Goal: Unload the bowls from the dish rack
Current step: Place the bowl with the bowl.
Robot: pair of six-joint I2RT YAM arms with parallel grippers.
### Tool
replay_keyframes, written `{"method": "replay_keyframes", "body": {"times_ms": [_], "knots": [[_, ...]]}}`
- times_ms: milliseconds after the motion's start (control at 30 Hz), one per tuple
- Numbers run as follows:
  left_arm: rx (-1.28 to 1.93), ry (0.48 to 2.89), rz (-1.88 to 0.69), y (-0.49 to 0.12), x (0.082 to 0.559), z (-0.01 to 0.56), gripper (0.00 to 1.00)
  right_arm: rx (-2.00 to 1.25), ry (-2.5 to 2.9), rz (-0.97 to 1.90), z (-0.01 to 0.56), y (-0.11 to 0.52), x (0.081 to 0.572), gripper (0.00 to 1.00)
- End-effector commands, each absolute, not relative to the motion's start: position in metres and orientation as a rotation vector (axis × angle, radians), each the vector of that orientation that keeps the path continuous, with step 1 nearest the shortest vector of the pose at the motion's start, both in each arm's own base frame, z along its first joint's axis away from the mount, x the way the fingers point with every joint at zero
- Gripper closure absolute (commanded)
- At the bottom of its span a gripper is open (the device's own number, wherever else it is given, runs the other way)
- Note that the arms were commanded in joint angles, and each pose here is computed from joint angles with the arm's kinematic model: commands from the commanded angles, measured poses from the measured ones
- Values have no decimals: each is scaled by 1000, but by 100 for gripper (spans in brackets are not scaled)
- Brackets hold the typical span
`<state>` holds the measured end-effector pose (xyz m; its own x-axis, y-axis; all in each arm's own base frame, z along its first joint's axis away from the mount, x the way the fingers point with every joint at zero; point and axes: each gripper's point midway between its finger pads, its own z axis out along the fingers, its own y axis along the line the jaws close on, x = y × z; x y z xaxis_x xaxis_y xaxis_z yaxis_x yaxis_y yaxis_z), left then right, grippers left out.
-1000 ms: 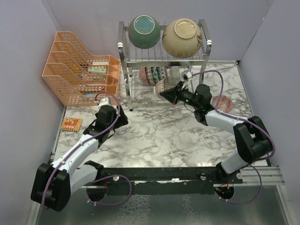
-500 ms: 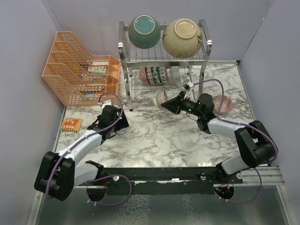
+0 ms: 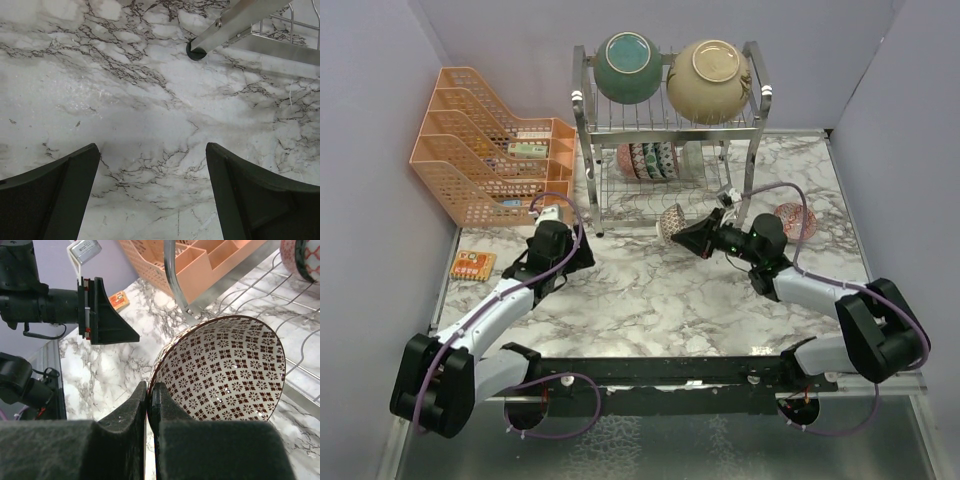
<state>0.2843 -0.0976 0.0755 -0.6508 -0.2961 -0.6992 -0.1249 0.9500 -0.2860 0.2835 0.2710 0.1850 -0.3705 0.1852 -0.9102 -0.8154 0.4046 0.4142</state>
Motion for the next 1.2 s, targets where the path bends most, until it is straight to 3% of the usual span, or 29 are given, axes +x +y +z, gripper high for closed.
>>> {"method": "replay_keyframes", "body": {"times_ms": [0, 700, 967, 1167], "knots": [[-221, 2177, -339, -109, 303, 112, 10, -537, 1506, 1105, 208, 259, 285, 99], [-114, 2140, -397, -124, 314, 166, 9, -356, 1654, 868, 192, 202, 259, 99], [-42, 2107, -407, -134, 335, 191, 9, -207, 1751, 534, 216, 153, 282, 99], [55, 2092, -321, -131, 349, 205, 9, 4, 1876, 179, 199, 93, 296, 99]]}}
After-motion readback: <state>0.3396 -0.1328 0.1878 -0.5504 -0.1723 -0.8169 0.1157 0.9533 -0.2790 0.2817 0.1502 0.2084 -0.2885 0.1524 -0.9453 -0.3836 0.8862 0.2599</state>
